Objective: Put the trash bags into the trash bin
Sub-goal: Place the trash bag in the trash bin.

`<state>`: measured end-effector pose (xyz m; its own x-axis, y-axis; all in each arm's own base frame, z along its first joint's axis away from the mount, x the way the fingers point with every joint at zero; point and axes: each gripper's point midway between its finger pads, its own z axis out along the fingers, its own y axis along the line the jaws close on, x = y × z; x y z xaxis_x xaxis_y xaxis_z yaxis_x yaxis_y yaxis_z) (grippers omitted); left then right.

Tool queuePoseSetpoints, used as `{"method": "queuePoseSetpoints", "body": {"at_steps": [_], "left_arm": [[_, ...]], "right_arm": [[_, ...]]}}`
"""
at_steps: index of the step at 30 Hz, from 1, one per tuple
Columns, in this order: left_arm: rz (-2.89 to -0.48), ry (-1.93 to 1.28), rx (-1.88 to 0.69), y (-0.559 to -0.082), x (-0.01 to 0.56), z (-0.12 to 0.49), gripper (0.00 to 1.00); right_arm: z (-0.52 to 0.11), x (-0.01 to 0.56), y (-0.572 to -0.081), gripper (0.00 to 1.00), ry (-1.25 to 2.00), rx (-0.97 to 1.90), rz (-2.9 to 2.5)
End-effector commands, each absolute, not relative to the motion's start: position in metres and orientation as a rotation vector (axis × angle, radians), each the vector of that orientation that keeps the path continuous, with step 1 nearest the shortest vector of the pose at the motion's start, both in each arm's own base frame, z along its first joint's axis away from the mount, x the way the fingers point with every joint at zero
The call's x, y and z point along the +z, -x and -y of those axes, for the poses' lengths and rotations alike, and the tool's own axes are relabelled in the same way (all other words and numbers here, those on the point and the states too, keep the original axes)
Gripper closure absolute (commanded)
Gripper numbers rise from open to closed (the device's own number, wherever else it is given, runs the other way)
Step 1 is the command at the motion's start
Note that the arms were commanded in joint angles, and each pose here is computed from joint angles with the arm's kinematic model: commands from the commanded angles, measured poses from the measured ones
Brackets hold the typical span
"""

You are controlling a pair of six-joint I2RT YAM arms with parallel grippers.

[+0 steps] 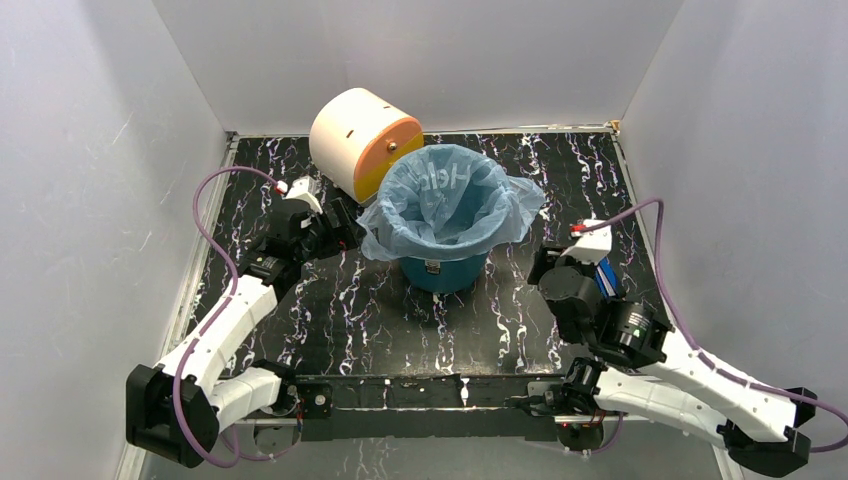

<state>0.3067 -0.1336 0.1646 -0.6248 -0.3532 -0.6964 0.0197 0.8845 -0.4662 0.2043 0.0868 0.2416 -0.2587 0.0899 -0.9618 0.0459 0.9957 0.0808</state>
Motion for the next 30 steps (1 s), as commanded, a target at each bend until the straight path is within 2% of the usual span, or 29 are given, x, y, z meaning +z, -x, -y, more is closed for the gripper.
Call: {"method": "queuePoseSetpoints", "body": {"at_steps": [1, 4, 6, 8, 10, 15, 18, 25, 27, 30], "left_arm": [[-2.153, 0.242, -0.58, -0.312, 0.177, 0.135, 0.13], [-2.145, 0.229, -0.577, -0.31, 0.184, 0.134, 0.13], [-2.138, 0.227, -0.569, -0.309, 0.185, 0.133, 0.12], [-2.146, 0.215, -0.561, -0.308, 0.186, 0.132, 0.12], [-2.154, 0.202, -0.558, -0.307, 0.187, 0.132, 0.12], [-2.126, 0.154, -0.624, -0.309, 0.198, 0.14, 0.1], [-2.143, 0.148, -0.691, -0.313, 0.2, 0.144, 0.1], [-2.148, 0.169, -0.725, -0.325, 0.196, 0.144, 0.1], [-2.143, 0.155, -0.76, -0.326, 0.195, 0.149, 0.1], [-2.161, 0.1, -0.819, -0.325, 0.187, 0.159, 0.1]], "right_arm": [[-0.091, 0.269, -0.219, 0.37, -0.109, -0.04, -1.784], [-0.098, 0.28, -0.252, 0.34, -0.069, -0.047, -1.785], [-0.078, 0.279, -0.281, 0.28, -0.123, -0.013, -1.816], [-0.032, 0.278, -0.311, 0.23, -0.222, -0.001, -1.853], [-0.019, 0.277, -0.332, 0.22, -0.27, 0.16, -1.911], [-0.056, 0.284, -0.359, 0.16, -0.274, 0.608, -1.957], [-0.074, 0.286, -0.365, 0.11, -0.271, 0.771, -1.941], [-0.087, 0.241, -0.372, 0.12, -0.307, 0.925, -2.034], [-0.1, 0.221, -0.368, 0.15, -0.323, 1.088, -2.072], [-0.105, 0.192, -0.363, 0.2, -0.381, 1.151, -2.134]]}}
